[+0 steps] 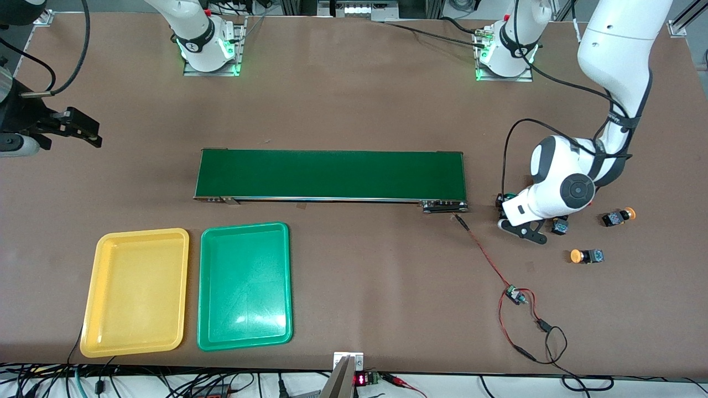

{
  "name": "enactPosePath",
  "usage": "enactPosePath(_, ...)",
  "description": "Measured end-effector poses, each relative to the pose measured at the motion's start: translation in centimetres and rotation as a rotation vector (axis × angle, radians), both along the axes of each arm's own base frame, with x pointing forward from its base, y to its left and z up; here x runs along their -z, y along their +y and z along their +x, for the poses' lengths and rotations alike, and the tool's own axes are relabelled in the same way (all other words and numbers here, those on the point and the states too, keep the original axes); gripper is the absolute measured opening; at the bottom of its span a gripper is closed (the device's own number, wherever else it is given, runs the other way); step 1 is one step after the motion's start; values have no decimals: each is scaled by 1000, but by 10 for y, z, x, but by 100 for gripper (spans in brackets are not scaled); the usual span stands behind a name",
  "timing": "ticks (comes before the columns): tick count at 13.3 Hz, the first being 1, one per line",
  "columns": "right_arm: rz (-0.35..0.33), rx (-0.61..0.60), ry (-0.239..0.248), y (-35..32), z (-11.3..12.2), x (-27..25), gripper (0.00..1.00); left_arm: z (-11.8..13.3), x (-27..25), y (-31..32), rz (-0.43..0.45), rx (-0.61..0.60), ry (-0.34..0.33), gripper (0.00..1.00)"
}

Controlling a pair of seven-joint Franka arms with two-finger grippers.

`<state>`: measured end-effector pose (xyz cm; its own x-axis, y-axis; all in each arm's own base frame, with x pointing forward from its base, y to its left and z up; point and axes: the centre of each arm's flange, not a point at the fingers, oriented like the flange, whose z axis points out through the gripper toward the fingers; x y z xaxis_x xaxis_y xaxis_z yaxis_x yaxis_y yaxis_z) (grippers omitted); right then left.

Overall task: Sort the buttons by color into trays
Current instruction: 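Grasp the green-capped button with the left gripper and carry it to the belt, then lower the button onto the belt end and open the left gripper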

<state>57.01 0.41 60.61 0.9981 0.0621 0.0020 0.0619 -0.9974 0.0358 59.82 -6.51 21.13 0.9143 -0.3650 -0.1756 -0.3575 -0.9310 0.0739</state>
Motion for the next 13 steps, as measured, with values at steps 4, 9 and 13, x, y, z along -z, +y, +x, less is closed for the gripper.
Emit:
enactPosePath(4,-1,12,-10,-7,3,1,100,9,-89,-52,9,-17,92,41)
enactPosePath(9,-1,9,-11,-5,3,2,100,-42,-82,-183,33,-101,164,41)
enactPosePath(13,-1,3,-16,-2,4,2,100,-55,-38,-203,38,-245,129,41)
